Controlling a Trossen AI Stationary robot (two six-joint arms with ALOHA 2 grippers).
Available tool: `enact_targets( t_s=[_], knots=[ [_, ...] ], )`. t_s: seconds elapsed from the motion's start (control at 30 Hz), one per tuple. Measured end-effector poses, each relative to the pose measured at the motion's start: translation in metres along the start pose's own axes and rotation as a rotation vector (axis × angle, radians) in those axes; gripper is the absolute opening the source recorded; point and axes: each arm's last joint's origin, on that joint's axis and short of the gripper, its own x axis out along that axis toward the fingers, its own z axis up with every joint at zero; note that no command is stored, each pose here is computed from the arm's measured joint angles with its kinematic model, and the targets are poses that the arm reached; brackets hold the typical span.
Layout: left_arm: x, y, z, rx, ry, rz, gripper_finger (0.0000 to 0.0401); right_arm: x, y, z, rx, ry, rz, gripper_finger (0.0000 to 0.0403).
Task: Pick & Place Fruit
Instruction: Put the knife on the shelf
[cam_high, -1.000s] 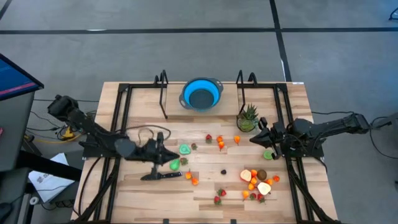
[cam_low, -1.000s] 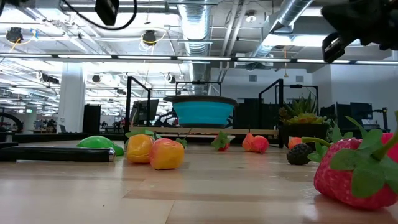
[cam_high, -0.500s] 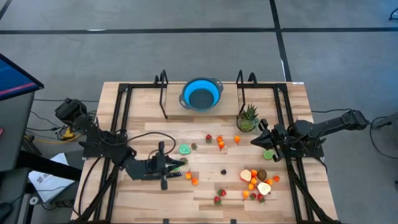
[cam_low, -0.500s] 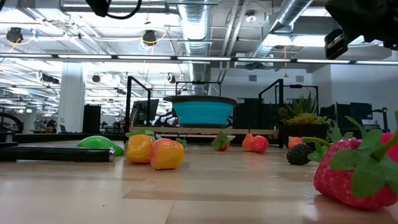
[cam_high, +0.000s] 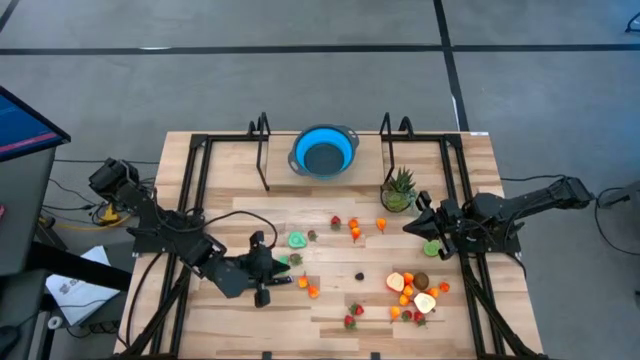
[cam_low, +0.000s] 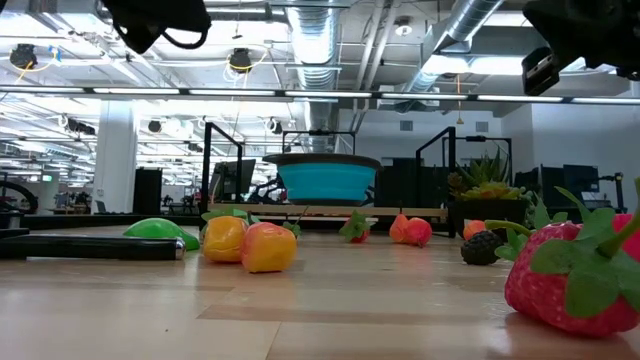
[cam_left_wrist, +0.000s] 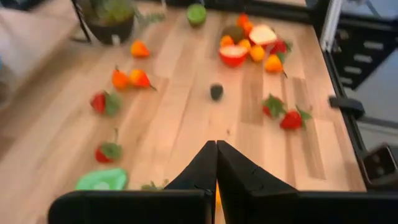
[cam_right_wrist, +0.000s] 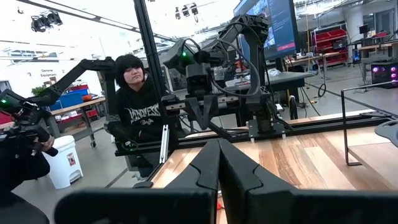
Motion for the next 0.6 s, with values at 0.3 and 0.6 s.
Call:
enact_targets(
  t_s=[0.3,0.6],
  knots=[
    [-0.0021,0.0003,0.0030,-0.017,-0.009,-0.021,0.0001,0.0000,-0.0002,-0.0008,-0.034,0.009,-0.002,0.0000],
    [-0.0018,0.0015,0.0047,-0.034,-0.015,-0.021,0.0001,-0.0001,-0.0001,-0.0004,-0.061,0.004,-0.001,0.0000]
  ],
)
